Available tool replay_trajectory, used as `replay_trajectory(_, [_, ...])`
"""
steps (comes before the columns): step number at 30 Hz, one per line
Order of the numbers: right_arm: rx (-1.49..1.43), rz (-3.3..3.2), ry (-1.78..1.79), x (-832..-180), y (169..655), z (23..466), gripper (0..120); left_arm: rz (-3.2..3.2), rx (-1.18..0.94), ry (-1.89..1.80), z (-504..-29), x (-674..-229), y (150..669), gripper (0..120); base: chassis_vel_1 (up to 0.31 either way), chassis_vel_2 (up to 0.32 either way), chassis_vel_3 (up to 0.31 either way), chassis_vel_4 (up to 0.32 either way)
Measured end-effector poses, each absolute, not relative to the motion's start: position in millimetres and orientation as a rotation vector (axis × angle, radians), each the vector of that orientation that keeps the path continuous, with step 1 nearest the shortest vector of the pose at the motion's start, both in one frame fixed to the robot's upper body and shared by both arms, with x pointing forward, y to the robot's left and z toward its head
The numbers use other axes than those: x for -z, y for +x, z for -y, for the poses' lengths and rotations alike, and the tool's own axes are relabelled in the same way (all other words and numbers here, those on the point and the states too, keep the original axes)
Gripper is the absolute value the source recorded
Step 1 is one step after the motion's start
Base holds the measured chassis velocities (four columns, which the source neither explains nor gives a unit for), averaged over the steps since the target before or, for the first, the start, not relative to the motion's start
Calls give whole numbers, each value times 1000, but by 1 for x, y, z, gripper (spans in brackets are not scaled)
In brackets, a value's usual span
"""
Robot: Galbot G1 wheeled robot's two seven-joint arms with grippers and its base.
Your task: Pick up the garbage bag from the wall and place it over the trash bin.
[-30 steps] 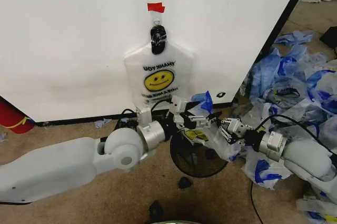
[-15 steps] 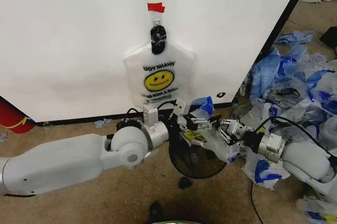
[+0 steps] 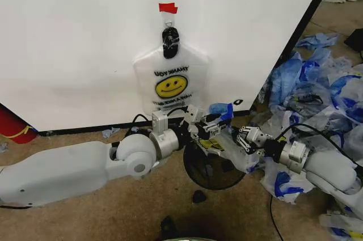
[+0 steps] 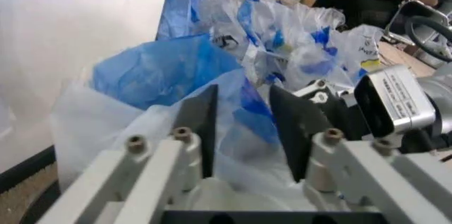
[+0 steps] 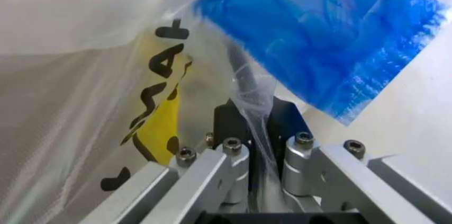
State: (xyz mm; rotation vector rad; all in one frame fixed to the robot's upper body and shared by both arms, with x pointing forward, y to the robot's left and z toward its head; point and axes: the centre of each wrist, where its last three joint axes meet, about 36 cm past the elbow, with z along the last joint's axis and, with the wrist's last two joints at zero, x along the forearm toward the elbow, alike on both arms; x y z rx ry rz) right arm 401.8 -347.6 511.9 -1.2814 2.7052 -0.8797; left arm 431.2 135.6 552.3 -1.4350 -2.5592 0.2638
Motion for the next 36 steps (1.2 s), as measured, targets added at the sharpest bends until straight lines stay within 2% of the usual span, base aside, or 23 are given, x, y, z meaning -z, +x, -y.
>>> replay_trajectory(3, [877, -2706, -1282, -512, 402, 348, 0, 2558, -254, -1436, -135, -553, 432, 18, 0, 0, 0, 0])
replay_trajectory(7, [874, -2706, -1283, -511, 401, 348, 0, 2559, -248, -1434, -136, -553, 433, 0, 0, 0, 0, 0])
replay_trajectory(21, [836, -2735, -1271, -502, 404, 350, 0, 2657, -277, -1274, -152, -548, 430, 0, 0, 0, 0, 0])
replay_trajectory(30, [801, -2751, -1232, -495, 409, 353, 0, 2734, -280, -1062, -187, -530, 424, 0, 0, 0, 0, 0])
replay_trajectory(36, [777, -2761, -1204, -493, 411, 352, 0, 2735, -294, -1047, -191, -523, 418, 0, 0, 0, 0, 0])
